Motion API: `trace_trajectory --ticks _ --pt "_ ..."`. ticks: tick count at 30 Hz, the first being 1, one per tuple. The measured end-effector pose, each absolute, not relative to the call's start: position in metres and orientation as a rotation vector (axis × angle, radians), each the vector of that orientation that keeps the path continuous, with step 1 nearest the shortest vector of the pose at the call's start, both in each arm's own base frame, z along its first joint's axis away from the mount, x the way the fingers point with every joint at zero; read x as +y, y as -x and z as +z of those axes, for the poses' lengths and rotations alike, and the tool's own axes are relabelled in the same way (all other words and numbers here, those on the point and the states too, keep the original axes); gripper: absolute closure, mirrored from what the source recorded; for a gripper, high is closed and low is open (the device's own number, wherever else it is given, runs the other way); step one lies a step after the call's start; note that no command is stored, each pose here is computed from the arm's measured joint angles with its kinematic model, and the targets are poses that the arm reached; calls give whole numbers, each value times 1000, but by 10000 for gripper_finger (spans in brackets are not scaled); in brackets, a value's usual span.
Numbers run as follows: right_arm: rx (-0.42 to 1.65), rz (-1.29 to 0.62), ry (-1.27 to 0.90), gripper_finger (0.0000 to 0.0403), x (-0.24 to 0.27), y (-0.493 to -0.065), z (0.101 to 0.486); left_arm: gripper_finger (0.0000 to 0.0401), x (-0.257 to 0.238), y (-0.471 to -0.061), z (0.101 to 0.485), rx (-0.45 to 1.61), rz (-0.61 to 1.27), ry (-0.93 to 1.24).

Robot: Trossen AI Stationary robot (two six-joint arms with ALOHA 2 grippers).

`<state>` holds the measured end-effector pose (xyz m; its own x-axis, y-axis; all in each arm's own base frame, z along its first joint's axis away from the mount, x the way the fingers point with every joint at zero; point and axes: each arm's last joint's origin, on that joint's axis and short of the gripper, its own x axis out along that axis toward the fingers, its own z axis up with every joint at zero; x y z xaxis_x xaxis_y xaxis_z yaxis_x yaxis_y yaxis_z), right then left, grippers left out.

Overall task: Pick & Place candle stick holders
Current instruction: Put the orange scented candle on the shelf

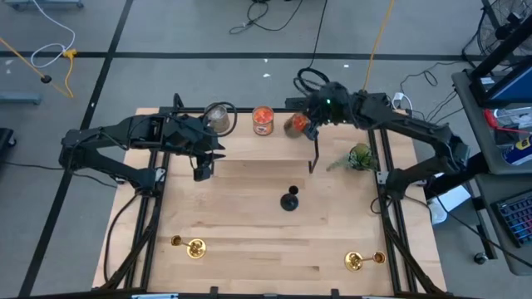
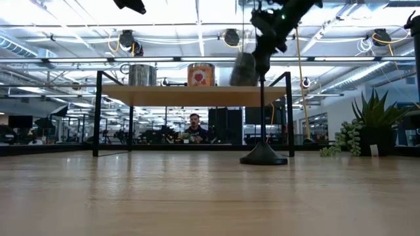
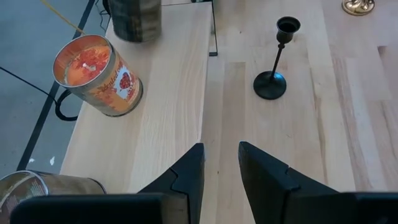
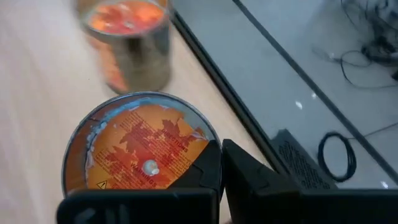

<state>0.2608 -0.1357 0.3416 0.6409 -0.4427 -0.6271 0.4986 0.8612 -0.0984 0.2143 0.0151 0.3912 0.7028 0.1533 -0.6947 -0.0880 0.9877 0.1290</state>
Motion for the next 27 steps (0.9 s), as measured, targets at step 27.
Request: trace_trajectory --ticks 27 --pt "716 -575 -105 355 -155 -252 337 295 16 -214 391 784 155 -111"
